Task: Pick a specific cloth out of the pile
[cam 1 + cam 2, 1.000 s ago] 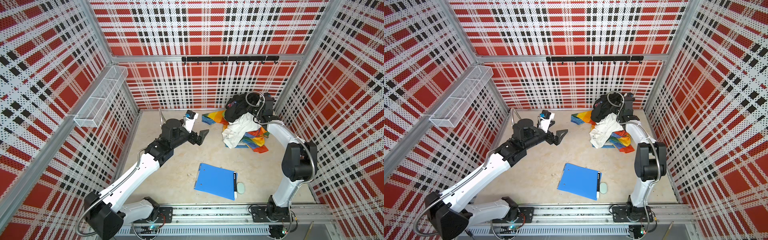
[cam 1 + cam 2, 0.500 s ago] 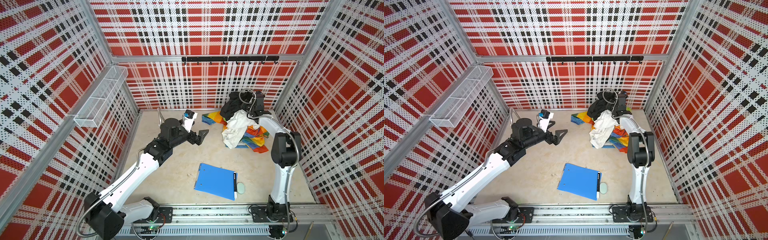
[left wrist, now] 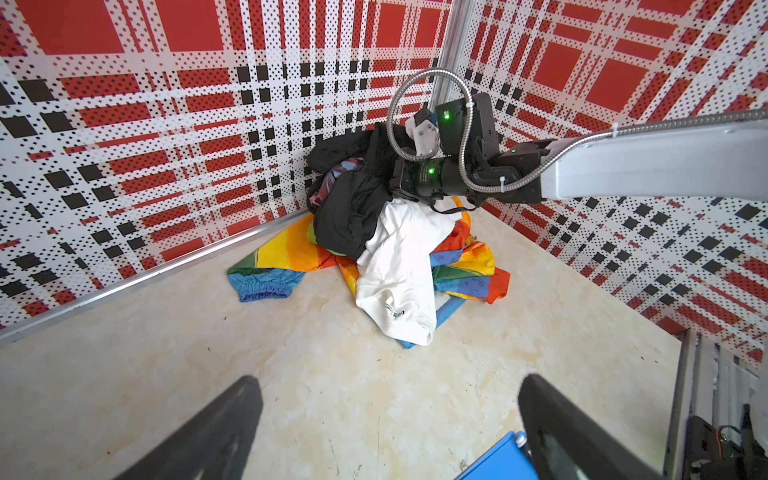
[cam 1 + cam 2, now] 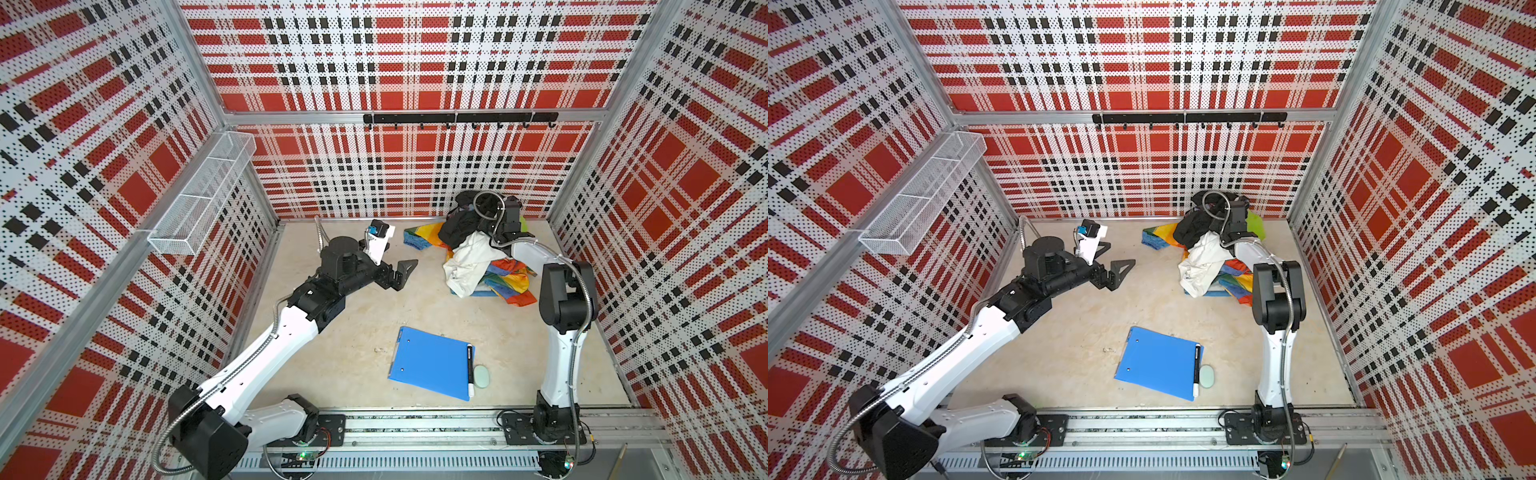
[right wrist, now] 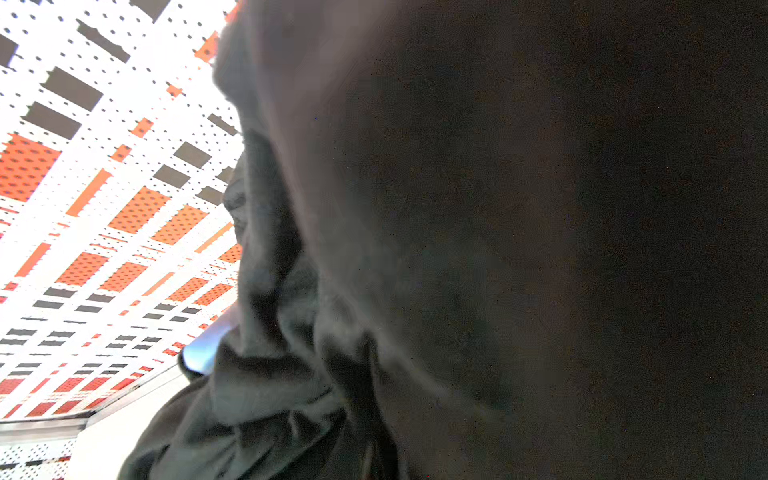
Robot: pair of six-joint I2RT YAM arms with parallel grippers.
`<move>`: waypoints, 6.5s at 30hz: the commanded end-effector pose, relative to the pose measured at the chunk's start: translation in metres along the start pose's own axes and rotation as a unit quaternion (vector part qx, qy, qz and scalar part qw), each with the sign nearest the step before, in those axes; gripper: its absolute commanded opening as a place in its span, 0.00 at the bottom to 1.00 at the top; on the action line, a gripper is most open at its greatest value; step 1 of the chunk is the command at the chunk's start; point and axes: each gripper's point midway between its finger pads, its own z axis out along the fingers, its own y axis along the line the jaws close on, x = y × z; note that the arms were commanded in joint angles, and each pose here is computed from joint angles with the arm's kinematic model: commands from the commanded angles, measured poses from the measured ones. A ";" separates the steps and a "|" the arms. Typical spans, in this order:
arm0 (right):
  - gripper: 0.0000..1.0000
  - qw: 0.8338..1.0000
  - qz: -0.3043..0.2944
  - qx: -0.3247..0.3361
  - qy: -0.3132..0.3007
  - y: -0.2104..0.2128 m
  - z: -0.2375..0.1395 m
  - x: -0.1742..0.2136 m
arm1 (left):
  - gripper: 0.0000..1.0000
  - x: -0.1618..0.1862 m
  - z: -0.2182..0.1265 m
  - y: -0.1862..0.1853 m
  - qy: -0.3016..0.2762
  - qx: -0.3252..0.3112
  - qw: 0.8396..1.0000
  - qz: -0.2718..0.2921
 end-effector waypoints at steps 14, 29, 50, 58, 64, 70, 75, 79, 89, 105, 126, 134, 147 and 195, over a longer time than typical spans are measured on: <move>0.54 0.998 -0.054 -0.028 -0.007 0.021 -0.079 -0.021 | 0.99 -0.017 -0.008 -0.003 -0.027 0.005 1.000 0.004; 0.75 1.000 0.010 -0.003 -0.003 -0.102 -0.178 -0.009 | 0.99 -0.022 -0.014 -0.011 -0.037 0.019 0.999 0.005; 0.93 0.993 0.067 -0.006 0.096 -0.156 -0.107 0.064 | 0.99 -0.025 -0.019 -0.027 -0.043 0.057 0.997 0.014; 0.73 0.992 0.064 -0.009 0.110 -0.160 -0.086 0.069 | 0.99 -0.023 -0.017 -0.026 -0.039 0.058 0.997 0.011; 0.17 0.994 0.051 0.022 0.094 -0.168 -0.093 0.067 | 0.99 -0.024 -0.017 -0.026 -0.040 0.058 0.998 0.008; 0.05 0.997 0.001 0.041 0.062 -0.148 -0.123 0.050 | 0.99 -0.026 -0.016 -0.025 -0.041 0.054 0.998 0.001; 0.04 0.997 -0.046 0.059 0.025 -0.122 -0.148 0.027 | 0.99 -0.026 -0.014 -0.023 -0.040 0.047 0.998 -0.007; 0.03 0.997 -0.062 0.053 -0.005 -0.098 -0.169 0.006 | 0.99 -0.024 -0.011 -0.019 -0.036 0.032 0.999 -0.020; 0.04 0.993 -0.080 0.033 -0.075 -0.057 -0.222 -0.046 | 0.99 -0.019 -0.006 -0.018 -0.030 0.021 0.999 -0.022; 0.05 0.990 -0.091 0.070 -0.080 -0.057 -0.229 -0.055 | 0.99 -0.015 -0.002 -0.017 -0.023 0.015 0.999 -0.021; 0.06 0.979 -0.179 0.028 -0.090 0.044 -0.191 -0.042 | 0.99 -0.009 0.004 -0.015 -0.007 0.012 1.000 -0.023; 0.06 0.973 -0.202 0.031 -0.111 0.092 -0.171 -0.047 | 0.99 -0.009 0.003 -0.014 -0.007 0.010 1.000 -0.017; 0.09 0.972 -0.194 0.007 -0.136 0.099 -0.211 -0.061 | 0.98 -0.012 0.001 -0.016 -0.009 0.015 1.000 -0.016; 0.06 0.918 -0.074 -0.102 -0.376 0.141 -0.397 -0.218 | 0.94 -0.006 0.004 -0.022 0.002 0.031 0.999 -0.011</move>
